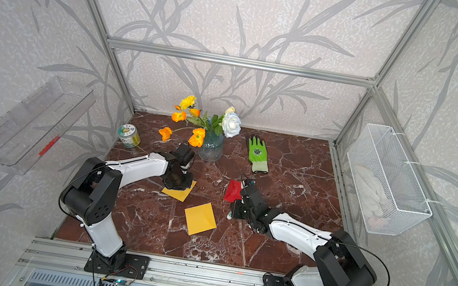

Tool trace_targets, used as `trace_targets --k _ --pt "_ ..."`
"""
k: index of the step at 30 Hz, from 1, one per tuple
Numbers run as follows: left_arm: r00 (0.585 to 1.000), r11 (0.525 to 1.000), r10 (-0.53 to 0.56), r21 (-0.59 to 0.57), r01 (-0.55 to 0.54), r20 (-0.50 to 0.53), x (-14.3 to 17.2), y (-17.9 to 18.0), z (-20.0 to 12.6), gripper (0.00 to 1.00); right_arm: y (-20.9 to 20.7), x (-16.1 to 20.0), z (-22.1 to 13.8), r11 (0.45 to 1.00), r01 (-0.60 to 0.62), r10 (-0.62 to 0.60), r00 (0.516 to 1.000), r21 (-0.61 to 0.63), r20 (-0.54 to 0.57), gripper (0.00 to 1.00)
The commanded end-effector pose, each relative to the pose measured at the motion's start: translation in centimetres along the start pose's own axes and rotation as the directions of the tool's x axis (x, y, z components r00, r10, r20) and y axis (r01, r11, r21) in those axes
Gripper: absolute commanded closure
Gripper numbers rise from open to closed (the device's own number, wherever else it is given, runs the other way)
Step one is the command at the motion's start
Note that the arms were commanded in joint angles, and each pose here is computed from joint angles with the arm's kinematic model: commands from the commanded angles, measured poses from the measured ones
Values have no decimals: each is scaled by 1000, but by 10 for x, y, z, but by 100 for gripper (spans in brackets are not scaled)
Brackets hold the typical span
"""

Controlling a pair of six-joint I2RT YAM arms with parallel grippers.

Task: Seal the envelope with a glue stick
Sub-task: Close the envelope at the center of the board.

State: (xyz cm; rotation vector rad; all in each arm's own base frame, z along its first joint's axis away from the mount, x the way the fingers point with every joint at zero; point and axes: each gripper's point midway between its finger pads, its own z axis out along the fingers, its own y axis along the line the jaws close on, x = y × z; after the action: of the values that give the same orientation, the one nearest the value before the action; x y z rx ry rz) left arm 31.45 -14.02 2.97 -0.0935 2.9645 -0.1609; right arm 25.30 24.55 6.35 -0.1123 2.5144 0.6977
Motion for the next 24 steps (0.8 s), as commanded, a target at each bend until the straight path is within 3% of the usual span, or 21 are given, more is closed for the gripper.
trace_targets --k 1,6,12,17,24 --pt "1000 999 -3 -38 2 -22 10 8 12 100 1 -3 -3 1000 15 -15 1000 1 15 100" --pt "998 996 -4 -87 -1 -56 19 19 27 100 1 -3 -2 1000 14 -14 1000 6 10 100" --pt "994 971 44 -232 -66 -101 37 35 37 100 1 -2 2 1000 9 -9 1000 8 2 100" --pt "986 931 98 -339 -139 -135 45 39 40 100 2 -1 2 1000 8 -8 1000 4 -1 100" --pt "963 885 153 -402 -234 -223 56 38 56 100 -1 0 -2 1000 0 0 1000 6 11 100"
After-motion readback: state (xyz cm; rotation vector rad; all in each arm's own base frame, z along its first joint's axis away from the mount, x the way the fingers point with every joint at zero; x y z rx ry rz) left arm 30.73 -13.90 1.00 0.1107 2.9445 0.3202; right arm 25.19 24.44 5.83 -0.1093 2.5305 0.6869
